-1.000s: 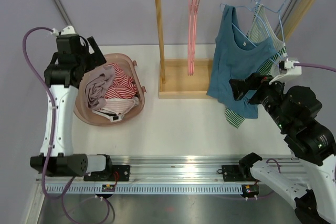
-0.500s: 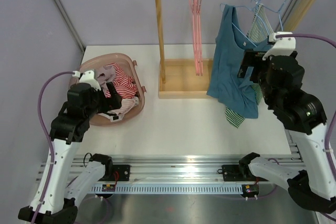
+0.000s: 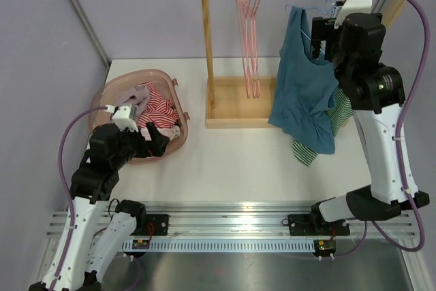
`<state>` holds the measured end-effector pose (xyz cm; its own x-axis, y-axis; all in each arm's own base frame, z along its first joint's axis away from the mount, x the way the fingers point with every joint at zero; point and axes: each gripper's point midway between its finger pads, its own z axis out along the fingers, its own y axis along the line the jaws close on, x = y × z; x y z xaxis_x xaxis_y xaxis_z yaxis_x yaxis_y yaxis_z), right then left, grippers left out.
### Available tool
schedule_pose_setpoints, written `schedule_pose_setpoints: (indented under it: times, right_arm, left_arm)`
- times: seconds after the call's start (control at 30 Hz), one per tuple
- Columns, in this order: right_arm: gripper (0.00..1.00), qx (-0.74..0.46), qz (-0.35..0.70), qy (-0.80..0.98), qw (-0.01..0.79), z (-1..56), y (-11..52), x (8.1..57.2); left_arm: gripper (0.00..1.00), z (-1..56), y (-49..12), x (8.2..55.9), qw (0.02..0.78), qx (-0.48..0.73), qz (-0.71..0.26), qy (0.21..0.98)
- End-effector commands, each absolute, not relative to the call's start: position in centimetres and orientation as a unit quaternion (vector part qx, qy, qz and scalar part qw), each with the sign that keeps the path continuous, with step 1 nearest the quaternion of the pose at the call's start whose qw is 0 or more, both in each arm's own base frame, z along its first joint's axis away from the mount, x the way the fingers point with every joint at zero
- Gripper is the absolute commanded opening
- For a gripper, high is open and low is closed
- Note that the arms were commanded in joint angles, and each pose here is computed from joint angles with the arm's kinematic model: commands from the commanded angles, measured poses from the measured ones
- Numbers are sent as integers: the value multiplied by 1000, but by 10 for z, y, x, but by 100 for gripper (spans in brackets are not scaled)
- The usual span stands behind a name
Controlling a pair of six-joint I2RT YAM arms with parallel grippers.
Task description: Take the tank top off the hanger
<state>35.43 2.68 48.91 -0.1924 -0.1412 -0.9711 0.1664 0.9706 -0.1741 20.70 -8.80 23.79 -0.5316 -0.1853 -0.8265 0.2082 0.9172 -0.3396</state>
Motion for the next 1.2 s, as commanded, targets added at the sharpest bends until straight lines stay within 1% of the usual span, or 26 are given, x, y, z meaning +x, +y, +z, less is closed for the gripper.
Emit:
schedule_pose_setpoints:
  times: [0.0,0.07,0.1,0.13,0.27,0.33,0.47,0.5,0.63,0.8,0.83,0.9,0.97,1.17]
  right_arm:
    - [100,-26,-119,769,628,490,29,375]
    - [99,-23,-117,770,627,495,25,379]
    - [98,-29,-113,780,615,485,26,392]
    - [97,-27,-110,780,615,489,24,392]
    - [96,-28,-94,796,598,472,20,413]
    - [95,-30,-88,802,591,466,20,416]
    - [72,-64,-20,809,584,459,43,415]
    - [65,-67,-11,806,587,462,46,412]
    - [53,-79,15,805,588,464,56,406]
    - [29,-72,13,808,585,459,55,413]
    - [28,-69,16,807,586,459,55,413]
    - [19,-66,26,804,590,463,58,412]
    - [0,-64,42,799,597,469,63,411]
    - [0,-65,80,775,623,498,74,399]
  left_arm:
    - [99,250,-99,213,504,36,-227,833]
    - [99,250,-99,213,505,35,-226,832]
    - [99,249,-99,213,504,35,-227,833]
    - [99,249,-100,213,503,36,-227,833]
    - [99,247,-100,214,500,36,-228,835]
    - [99,246,-101,214,498,37,-230,836]
    - [99,246,-102,215,496,38,-231,836]
    - [99,245,-102,215,495,38,-231,837]
    - [99,245,-102,215,493,38,-231,838]
    - [99,245,-103,214,494,39,-234,836]
    - [99,246,-103,214,495,40,-234,836]
    - [99,244,-103,215,494,39,-233,837]
    - [99,244,-103,215,492,39,-233,838]
    - [99,243,-104,215,490,40,-235,838]
